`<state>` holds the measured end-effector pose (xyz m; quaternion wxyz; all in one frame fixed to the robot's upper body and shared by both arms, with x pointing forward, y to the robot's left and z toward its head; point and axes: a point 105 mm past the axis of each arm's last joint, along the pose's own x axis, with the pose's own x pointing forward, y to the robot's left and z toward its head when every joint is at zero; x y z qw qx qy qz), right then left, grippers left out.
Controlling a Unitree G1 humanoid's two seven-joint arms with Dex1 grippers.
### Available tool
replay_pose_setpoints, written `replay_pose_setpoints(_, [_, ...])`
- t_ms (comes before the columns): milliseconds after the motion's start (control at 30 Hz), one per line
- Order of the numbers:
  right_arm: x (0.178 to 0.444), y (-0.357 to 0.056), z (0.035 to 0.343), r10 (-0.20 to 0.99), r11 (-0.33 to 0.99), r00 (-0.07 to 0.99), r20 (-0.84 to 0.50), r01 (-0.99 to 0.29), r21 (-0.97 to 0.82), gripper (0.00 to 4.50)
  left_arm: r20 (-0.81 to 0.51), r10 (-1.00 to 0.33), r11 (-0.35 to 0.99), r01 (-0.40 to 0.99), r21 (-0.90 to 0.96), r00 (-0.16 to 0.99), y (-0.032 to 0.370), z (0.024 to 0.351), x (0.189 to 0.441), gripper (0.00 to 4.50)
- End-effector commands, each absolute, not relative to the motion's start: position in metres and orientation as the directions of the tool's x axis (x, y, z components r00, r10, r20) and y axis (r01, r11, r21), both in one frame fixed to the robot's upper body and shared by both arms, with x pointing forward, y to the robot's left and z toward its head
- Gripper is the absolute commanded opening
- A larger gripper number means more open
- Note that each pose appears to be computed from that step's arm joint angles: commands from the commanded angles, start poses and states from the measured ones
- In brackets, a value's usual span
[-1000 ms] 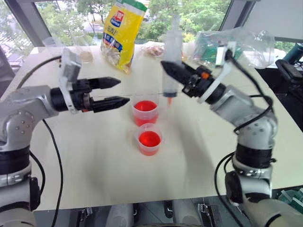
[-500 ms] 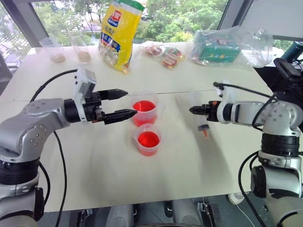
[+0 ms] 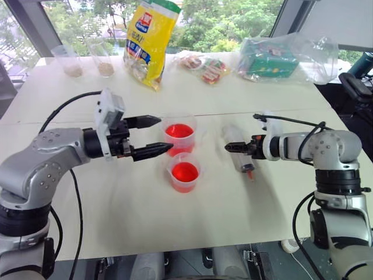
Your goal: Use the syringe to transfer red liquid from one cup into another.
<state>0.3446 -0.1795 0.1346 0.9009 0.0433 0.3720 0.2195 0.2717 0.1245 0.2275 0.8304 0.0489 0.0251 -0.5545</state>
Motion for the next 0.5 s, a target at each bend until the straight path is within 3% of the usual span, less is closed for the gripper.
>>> replay_pose_setpoints(33, [0.336,-0.18,0.167,0.458,0.868,0.666,-0.589,-0.477,0.136,4.46,-0.088,-0.93,0.35,0.933,0.087,0.357,0.121,0.235,0.265,4.5])
replay_pose_setpoints(167, [0.312,-0.182,0.207,0.542,0.796,0.663,-0.516,-0.602,0.064,4.46,-0.105,-0.926,0.354,0.931,0.093,0.362,0.125,0.234,0.262,4.5])
replay_pose_setpoints(300, [0.282,-0.17,0.233,0.675,0.677,0.592,-0.44,-0.735,0.049,4.46,-0.113,-0.922,0.363,0.928,0.087,0.371,0.128,0.233,0.26,4.5])
replay_pose_setpoints(500, [0.248,-0.159,0.254,0.787,0.548,0.512,-0.344,-0.837,0.008,4.46,-0.094,-0.92,0.376,0.925,0.063,0.38,0.13,0.237,0.259,4.5])
